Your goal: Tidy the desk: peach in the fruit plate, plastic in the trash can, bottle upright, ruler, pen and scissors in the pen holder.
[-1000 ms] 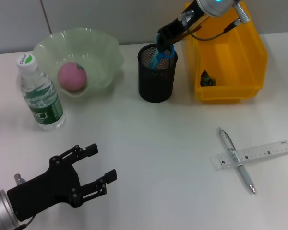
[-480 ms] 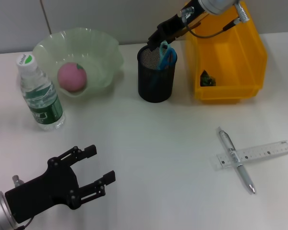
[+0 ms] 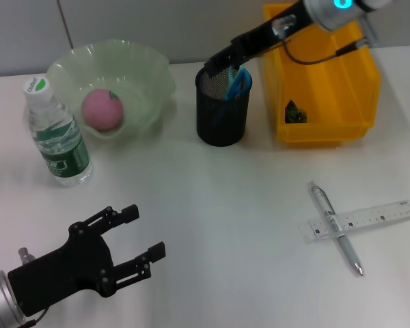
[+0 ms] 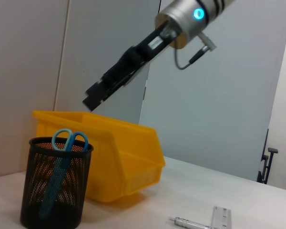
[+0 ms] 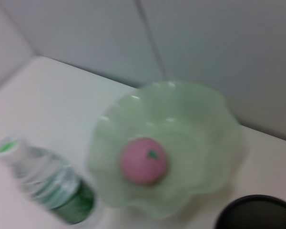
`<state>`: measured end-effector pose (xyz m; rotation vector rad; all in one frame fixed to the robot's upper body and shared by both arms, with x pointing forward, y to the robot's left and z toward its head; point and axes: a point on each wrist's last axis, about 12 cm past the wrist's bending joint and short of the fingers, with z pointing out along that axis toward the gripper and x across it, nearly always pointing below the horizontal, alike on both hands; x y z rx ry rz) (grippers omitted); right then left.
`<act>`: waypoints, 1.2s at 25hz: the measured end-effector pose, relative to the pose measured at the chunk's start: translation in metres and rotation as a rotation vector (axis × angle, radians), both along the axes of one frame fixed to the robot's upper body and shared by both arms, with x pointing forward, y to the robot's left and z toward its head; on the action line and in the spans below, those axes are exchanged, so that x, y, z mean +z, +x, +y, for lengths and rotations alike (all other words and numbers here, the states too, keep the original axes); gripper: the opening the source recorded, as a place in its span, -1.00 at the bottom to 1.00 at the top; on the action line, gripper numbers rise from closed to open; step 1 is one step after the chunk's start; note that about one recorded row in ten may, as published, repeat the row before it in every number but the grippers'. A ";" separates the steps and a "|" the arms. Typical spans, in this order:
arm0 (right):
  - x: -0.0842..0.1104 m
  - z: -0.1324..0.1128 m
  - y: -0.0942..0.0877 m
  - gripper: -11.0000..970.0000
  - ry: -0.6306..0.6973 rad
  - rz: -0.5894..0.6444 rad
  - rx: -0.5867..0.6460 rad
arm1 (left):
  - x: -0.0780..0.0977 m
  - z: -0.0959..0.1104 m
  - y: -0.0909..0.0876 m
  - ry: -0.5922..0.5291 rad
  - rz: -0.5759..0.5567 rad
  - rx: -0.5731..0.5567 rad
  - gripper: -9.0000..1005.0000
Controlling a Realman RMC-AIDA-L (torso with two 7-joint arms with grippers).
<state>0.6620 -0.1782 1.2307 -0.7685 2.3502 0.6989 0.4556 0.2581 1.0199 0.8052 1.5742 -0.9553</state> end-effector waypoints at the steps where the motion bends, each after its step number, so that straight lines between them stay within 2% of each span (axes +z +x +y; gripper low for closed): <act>1: 0.000 0.000 0.000 0.38 0.000 0.000 0.000 | 0.000 0.000 0.000 0.000 0.000 0.000 0.61; 5: -0.009 -0.021 -0.025 0.38 0.009 0.020 0.171 | 0.001 -0.001 -0.001 -0.005 0.004 -0.015 0.61; 9: -0.016 -0.035 -0.036 0.38 -0.022 0.039 0.242 | 0.002 -0.001 -0.001 -0.012 0.006 -0.020 0.61; 10: -0.019 -0.045 -0.042 0.38 -0.051 0.040 0.290 | 0.002 -0.001 -0.001 -0.014 0.005 -0.017 0.61; 14: -0.024 -0.056 -0.050 0.38 -0.115 0.030 0.381 | 0.002 -0.001 -0.001 -0.015 0.008 -0.019 0.61; 15: -0.029 -0.061 -0.054 0.38 -0.174 0.037 0.437 | 0.002 -0.002 0.000 -0.016 0.017 -0.026 0.61; 21: -0.043 -0.056 -0.060 0.37 -0.286 0.045 0.525 | 0.002 -0.003 0.001 -0.014 0.028 -0.031 0.61; 25: -0.051 -0.046 -0.069 0.37 -0.398 0.001 0.635 | 0.002 -0.002 0.002 -0.010 0.017 -0.023 0.61; 30: -0.054 -0.040 -0.075 0.37 -0.471 -0.037 0.728 | 0.001 -0.003 0.006 0.016 0.007 -0.013 0.61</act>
